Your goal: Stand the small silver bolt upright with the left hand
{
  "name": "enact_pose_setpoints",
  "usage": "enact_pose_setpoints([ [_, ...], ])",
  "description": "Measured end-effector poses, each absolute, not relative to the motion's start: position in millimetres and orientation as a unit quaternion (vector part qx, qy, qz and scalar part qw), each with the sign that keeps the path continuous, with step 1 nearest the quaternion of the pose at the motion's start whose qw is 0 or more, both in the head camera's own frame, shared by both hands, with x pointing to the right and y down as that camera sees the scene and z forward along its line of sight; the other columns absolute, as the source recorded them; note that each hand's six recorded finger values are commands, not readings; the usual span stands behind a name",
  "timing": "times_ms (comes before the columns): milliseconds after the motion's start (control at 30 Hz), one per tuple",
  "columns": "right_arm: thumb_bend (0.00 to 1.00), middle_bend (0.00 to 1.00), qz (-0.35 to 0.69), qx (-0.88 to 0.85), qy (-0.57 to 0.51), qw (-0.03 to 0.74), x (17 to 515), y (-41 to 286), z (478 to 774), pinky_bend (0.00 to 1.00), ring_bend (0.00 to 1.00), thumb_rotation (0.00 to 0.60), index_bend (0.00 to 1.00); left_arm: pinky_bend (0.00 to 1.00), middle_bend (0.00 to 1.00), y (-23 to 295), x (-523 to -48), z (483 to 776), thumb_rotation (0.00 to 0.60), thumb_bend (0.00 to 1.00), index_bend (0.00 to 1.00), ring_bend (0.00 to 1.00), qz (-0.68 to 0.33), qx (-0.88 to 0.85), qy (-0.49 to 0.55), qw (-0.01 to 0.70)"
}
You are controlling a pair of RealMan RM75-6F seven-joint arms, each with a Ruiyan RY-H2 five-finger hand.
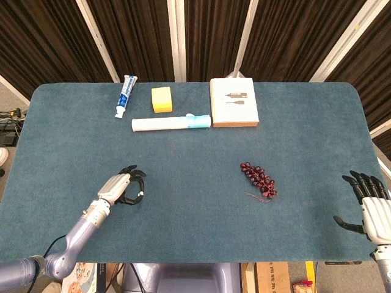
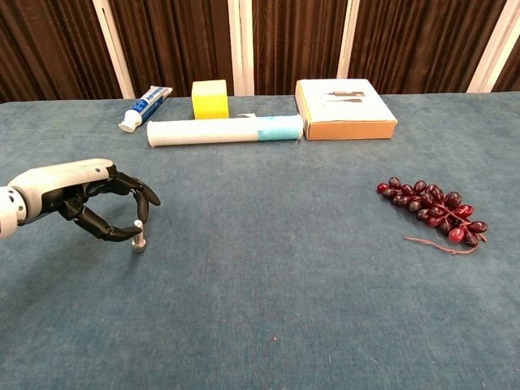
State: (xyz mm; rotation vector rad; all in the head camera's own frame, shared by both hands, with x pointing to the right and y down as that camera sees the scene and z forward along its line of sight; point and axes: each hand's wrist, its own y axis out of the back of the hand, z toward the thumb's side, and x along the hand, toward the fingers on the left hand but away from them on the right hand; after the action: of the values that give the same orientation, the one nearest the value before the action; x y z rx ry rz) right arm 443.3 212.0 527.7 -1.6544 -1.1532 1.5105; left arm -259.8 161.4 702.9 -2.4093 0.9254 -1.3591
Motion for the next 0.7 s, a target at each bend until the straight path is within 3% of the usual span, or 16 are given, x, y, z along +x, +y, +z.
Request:
enact_pose_setpoints([
  [567,0.15,0.11,0.571,-0.627,-0.436,0.301,443.8,212.3,527.8,0.00,0.06,0.600,0.19,0.00,0.16,164.0,-277.6,704.3,0.600,0.48,0.50,0.00,-0.472,-0.830,0.270,0.126],
  [700,0.15,0.11,0.571,-0.627,-0.437,0.301,443.9,212.2,527.3,0.00,0.06,0.600,0.19,0.00,0.14,163.9,-281.1,703.7,0.600,0.48,0.41,0.00,-0.474,-0.830,0.266,0.124],
])
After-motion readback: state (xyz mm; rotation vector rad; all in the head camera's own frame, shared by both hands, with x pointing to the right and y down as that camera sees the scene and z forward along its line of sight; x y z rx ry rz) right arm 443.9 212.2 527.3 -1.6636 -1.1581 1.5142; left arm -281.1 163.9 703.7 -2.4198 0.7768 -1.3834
